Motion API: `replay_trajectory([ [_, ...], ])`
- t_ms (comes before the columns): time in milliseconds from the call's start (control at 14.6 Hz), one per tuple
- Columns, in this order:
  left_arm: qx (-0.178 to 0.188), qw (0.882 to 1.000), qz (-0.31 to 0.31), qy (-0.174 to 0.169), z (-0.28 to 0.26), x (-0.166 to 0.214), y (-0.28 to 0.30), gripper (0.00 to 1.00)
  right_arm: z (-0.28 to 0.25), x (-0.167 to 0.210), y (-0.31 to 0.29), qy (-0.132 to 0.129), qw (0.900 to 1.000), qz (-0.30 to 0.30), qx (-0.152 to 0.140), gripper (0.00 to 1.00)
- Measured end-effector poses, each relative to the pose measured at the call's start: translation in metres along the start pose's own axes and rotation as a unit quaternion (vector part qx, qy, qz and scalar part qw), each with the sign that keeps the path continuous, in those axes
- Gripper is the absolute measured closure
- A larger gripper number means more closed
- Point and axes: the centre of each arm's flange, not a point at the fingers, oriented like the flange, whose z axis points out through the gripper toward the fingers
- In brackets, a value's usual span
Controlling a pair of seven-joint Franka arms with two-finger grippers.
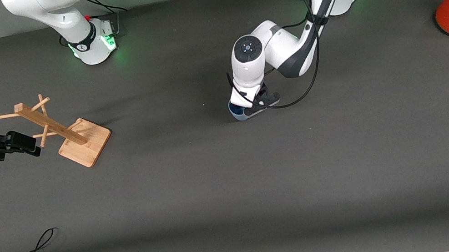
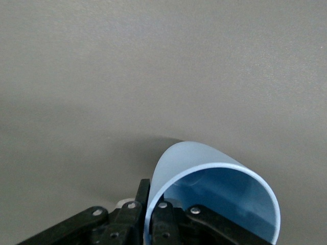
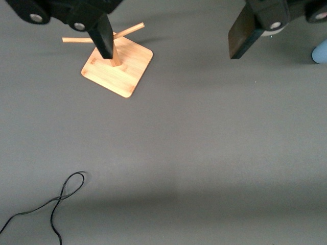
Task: Rotate and upright cup with both arms
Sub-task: 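Rotate the blue cup upright with the left gripper and set it down, then open the left gripper and lift it away from the cup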
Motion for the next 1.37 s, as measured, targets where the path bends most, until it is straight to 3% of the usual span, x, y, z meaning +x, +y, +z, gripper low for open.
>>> replay_trajectory([
  [205,-0.003,1.0,0.003,0.002,0.002,0.002,0.001,0.95,0.0,0.0,-0.003,0.0,1.0,-0.004,0.0,0.0],
  [273,-0.002,1.0,0.004,0.002,0.002,0.002,0.001,0.9,0.0,-0.001,-0.005,0.0,1.0,-0.006,0.0,0.0],
  [615,0.006,1.0,0.001,0.003,-0.008,0.009,0.003,0.4,0.0,-0.002,-0.012,0.001,1.0,-0.012,0.001,0.0],
  [888,0.019,1.0,-0.011,-0.008,-0.094,0.022,0.011,0.01,0.001,-0.002,-0.011,-0.001,1.0,-0.012,0.001,0.0],
  [1093,0.022,0.998,0.01,-0.057,-0.201,0.041,-0.011,0.0,0.004,-0.004,-0.011,-0.011,1.0,-0.012,-0.001,0.0],
  [1366,0.019,0.996,0.027,-0.08,-0.322,0.113,-0.099,0.0,0.005,-0.004,-0.011,-0.013,1.0,-0.012,-0.001,0.0],
])
